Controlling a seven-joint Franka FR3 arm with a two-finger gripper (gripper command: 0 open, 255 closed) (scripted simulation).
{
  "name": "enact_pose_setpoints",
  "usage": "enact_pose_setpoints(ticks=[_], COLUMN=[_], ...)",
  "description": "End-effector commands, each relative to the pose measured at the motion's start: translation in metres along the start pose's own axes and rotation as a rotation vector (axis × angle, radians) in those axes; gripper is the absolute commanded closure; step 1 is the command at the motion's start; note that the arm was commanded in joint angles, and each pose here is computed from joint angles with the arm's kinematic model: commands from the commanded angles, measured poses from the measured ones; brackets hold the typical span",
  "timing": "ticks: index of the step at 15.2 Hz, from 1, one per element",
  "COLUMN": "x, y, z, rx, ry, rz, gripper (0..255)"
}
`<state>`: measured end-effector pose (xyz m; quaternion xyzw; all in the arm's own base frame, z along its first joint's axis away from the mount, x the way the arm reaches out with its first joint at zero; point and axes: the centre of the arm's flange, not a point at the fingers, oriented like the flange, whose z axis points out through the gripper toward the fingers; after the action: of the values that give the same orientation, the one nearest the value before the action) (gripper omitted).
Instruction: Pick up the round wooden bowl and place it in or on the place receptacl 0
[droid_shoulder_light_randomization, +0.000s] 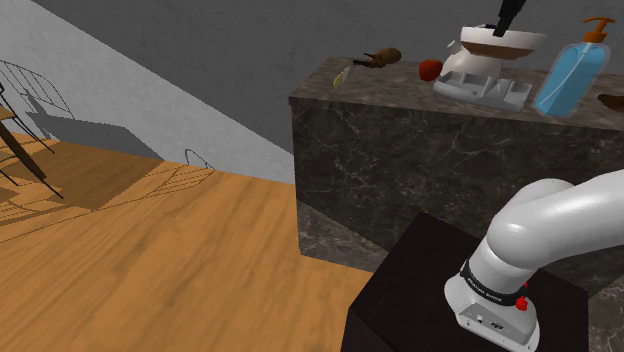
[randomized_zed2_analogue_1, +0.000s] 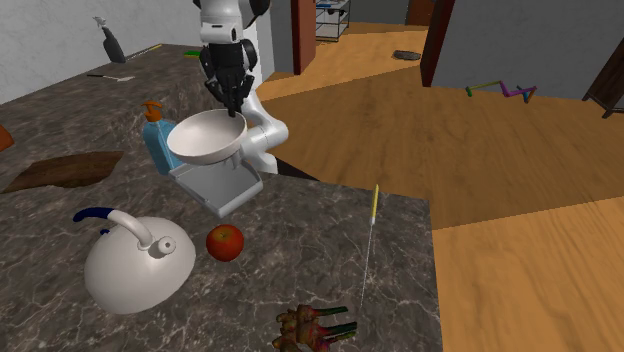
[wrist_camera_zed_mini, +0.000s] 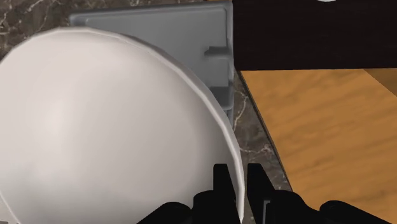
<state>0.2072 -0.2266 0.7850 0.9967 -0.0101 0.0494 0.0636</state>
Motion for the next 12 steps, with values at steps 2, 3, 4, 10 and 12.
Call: enact_pose_setpoints(ticks=[2, 3, 4, 10, 12], x=[-0.001, -0.002, -0.002, -0.004, -0.004], y=[-0.002, -0.002, -0.003, -0.005, -0.005], z=[0.016, 0.021, 0.026, 0.044, 0.044], rx=[-0.001, -0.001, -0.001, -0.001, -0.001], ry=[0.001, 0.001, 0.001, 0.001, 0.001], rz=[0.0, 0.0, 0.0, 0.0, 0.0], gripper=[255, 255, 255, 255, 255])
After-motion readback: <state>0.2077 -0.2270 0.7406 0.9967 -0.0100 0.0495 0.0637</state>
